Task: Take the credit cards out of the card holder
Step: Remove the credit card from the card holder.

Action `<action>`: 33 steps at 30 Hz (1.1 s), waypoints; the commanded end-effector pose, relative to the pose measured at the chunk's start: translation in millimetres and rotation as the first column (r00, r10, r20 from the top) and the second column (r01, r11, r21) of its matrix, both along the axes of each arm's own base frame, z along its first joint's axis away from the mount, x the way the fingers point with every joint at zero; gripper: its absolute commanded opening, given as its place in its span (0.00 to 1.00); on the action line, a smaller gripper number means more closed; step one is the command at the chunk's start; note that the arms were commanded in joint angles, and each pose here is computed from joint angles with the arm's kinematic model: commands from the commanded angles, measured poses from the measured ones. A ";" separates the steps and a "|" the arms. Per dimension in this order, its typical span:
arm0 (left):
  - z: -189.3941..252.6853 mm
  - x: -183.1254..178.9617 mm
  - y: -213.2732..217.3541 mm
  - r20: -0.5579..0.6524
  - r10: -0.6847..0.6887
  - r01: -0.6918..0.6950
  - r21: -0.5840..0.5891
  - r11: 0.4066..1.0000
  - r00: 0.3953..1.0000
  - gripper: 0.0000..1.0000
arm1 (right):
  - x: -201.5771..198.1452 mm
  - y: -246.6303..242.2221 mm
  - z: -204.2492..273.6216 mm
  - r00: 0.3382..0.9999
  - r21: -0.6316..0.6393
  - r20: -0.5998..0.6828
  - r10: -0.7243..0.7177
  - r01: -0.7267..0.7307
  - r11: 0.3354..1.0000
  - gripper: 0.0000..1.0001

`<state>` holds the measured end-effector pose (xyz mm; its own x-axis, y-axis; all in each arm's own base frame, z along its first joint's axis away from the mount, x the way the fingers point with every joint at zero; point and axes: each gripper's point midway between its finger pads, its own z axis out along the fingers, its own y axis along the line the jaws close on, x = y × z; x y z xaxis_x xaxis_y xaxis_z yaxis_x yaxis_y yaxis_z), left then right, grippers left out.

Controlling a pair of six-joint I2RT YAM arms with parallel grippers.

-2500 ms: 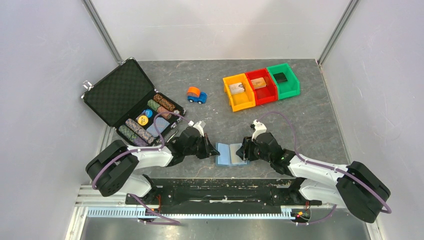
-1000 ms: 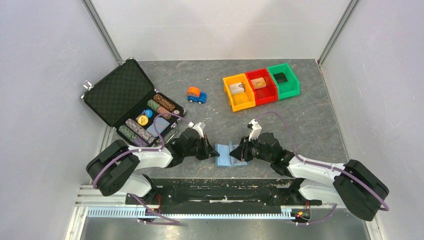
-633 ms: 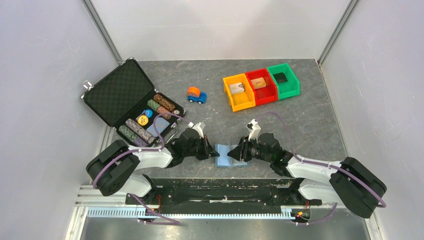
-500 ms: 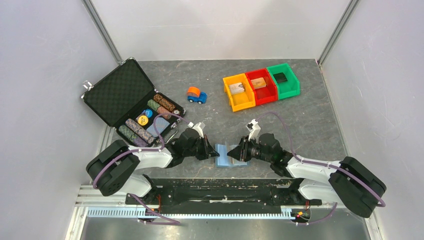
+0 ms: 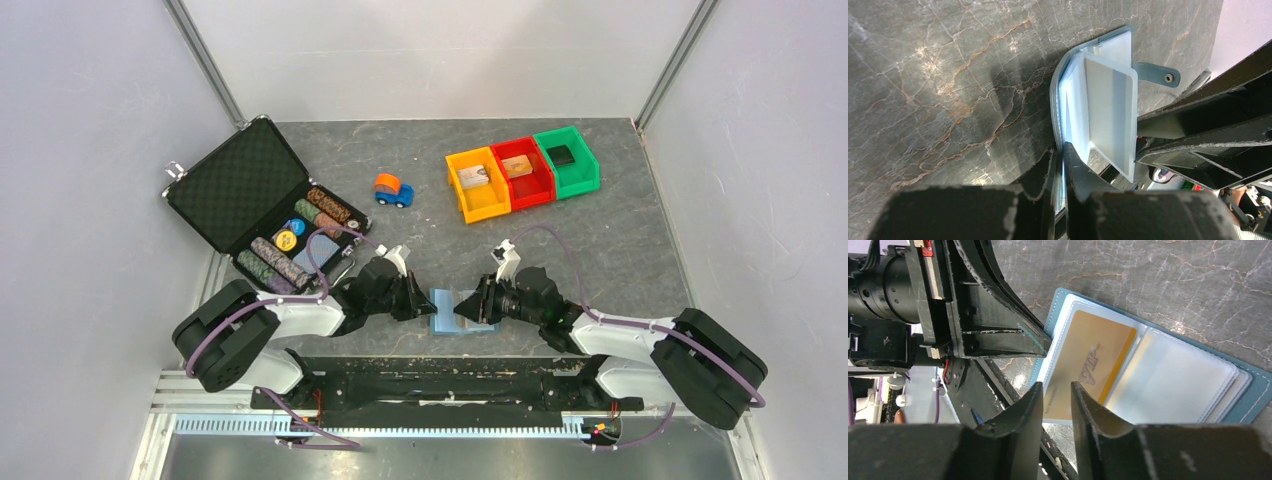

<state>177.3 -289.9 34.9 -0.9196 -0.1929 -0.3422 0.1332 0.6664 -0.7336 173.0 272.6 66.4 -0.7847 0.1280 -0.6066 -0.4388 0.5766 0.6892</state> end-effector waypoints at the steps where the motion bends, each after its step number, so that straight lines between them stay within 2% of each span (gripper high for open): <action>1: 5.4 -0.7 -1.9 0.006 0.007 -0.007 -0.026 1.000 1.000 0.17 | 4.4 0.0 -0.5 1.000 -0.021 0.017 -0.008 0.009 1.000 0.34; 6: 8.2 0.3 -0.8 0.006 0.020 -0.019 -0.028 0.999 1.000 0.29 | 4.8 -0.6 -1.3 1.000 -0.032 0.022 -0.005 0.006 0.999 0.37; 11: 13.3 3.6 7.2 0.022 0.060 -0.060 -0.005 0.998 0.998 0.39 | 3.1 1.6 -1.0 1.000 -0.033 0.023 0.017 -0.017 0.999 0.45; 16: 25.5 7.2 13.8 0.058 0.081 -0.082 0.010 0.997 0.995 0.47 | 2.1 4.5 4.1 0.999 -0.017 0.030 0.033 -0.033 0.999 0.46; 19: 32.4 8.5 14.7 0.079 0.078 -0.079 0.012 0.997 0.994 0.48 | 6.0 2.6 4.0 0.999 -0.031 0.042 0.016 -0.014 0.999 0.45; 24: 48.5 10.6 6.5 0.114 0.039 -0.037 -0.015 0.999 0.993 0.42 | 11.7 1.8 4.2 0.999 -0.056 0.051 0.001 0.002 0.998 0.43; 30: 48.5 9.1 -13.4 0.110 -0.043 0.050 -0.061 0.997 0.993 0.20 | 17.7 3.3 7.6 0.998 -0.066 0.057 -0.012 0.015 0.998 0.43; 33: 42.7 9.0 -19.6 0.098 -0.057 0.065 -0.081 0.995 0.994 0.15 | 18.3 3.8 7.3 0.998 -0.069 0.053 -0.014 0.017 0.998 0.43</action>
